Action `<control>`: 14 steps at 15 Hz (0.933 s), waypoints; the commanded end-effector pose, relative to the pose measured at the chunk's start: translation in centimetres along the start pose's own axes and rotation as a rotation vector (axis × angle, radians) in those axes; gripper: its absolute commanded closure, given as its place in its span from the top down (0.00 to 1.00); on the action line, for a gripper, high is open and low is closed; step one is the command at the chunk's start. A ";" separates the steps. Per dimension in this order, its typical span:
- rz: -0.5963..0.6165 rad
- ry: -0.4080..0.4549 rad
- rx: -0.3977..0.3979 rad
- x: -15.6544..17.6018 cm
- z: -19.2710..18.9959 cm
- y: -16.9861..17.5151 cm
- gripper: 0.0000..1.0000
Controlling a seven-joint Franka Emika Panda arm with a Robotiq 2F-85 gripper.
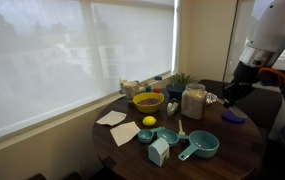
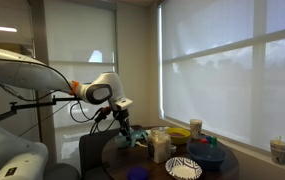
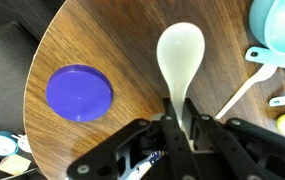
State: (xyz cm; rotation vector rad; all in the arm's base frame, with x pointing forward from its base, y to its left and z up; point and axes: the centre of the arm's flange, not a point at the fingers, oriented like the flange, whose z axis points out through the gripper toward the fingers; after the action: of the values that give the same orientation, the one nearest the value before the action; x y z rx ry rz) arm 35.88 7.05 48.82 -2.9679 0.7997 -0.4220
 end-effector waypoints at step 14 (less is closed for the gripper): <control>-0.007 0.174 0.009 6.7 -3.2 -2.1 0.03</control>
State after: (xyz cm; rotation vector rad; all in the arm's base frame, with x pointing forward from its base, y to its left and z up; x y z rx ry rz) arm 38.63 5.83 52.81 -2.9712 0.7970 -0.6682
